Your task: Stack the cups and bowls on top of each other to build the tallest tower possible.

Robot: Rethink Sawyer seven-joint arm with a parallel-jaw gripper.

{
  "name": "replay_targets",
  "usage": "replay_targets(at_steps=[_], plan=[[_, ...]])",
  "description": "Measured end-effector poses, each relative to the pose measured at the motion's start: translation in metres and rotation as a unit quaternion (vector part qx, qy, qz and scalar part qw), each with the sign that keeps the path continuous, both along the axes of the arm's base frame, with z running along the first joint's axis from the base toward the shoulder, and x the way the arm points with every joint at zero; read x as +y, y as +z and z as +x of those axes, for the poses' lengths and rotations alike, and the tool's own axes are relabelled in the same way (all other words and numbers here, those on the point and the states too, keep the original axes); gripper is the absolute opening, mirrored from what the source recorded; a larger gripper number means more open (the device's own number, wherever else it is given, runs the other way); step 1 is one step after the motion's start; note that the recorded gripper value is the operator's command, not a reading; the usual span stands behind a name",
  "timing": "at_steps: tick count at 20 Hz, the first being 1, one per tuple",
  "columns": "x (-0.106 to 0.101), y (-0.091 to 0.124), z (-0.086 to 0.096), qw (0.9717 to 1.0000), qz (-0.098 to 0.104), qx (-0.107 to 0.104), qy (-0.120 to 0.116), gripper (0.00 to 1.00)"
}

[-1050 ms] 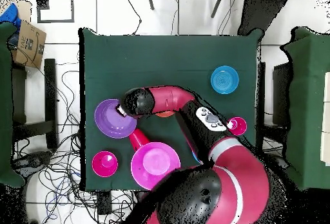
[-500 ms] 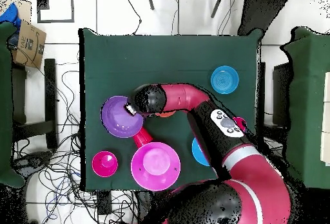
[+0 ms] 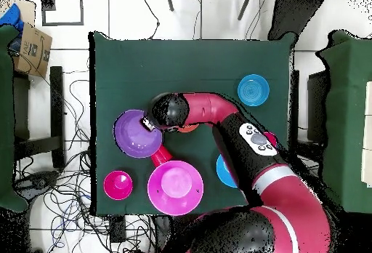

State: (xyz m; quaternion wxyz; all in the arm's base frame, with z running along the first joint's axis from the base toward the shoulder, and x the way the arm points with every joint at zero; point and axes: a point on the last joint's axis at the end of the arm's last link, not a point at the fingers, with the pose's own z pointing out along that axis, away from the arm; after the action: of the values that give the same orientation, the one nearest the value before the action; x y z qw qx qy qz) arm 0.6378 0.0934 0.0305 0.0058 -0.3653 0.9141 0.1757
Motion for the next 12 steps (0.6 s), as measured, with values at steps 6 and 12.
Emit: replay_targets(at_steps=[6,12], plan=[[0.002,0.018,-0.003,0.9992,0.004,0.039,0.009,0.0],[0.004,0.047,-0.002,0.997,0.006,0.074,0.02,0.0]])
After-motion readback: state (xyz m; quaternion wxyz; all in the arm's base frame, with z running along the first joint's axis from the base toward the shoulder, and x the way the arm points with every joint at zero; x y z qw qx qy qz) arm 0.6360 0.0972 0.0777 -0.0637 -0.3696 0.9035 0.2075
